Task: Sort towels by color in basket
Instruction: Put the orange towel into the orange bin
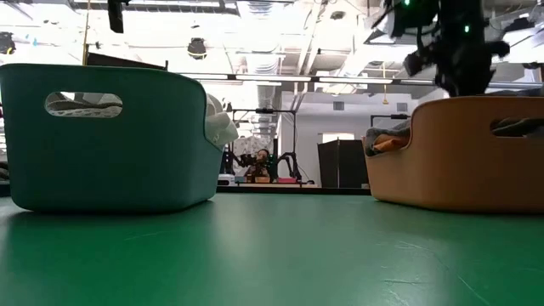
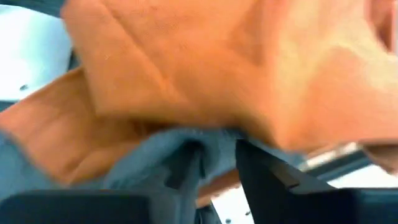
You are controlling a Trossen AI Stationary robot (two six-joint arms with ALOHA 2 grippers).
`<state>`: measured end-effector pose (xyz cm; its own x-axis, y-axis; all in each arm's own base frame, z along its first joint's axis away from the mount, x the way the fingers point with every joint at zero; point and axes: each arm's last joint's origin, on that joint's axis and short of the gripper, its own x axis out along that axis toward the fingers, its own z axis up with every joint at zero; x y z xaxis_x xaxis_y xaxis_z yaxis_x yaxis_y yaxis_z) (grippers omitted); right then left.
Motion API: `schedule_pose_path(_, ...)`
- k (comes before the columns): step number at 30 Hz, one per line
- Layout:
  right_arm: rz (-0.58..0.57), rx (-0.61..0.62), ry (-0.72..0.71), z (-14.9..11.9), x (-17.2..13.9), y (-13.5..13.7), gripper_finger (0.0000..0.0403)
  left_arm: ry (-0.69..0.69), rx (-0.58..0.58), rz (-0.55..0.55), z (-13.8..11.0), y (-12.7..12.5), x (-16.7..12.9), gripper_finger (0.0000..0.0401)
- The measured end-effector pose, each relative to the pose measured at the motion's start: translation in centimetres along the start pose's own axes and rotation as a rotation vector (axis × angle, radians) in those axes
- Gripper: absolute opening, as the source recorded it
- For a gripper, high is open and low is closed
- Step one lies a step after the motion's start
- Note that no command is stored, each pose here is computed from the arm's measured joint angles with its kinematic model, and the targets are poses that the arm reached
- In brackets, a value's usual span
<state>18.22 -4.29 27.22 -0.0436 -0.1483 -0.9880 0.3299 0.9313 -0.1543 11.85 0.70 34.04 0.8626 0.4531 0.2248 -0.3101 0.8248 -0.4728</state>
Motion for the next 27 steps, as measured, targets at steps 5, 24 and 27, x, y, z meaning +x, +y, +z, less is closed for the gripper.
schedule_pose_path(5, 0.001, 0.015, -0.014, -0.2, -3.3, -1.1, 0.0204, 0.000, 0.001, 0.000, 0.0, 0.0, 0.0, 0.0008)
schedule_pose_path(24, -0.043, -0.181, -0.004, 0.2, -1.1, -8.0, 0.0210, 0.007, 0.002, -0.012, 0.0, 0.0, 0.0, 0.0008)
schedule_pose_path(27, -0.034, -0.225, 0.021, 0.1, 0.3, -8.1, 0.0200, 0.007, 0.002, -0.012, 0.0, 0.0, 0.0, 0.0008)
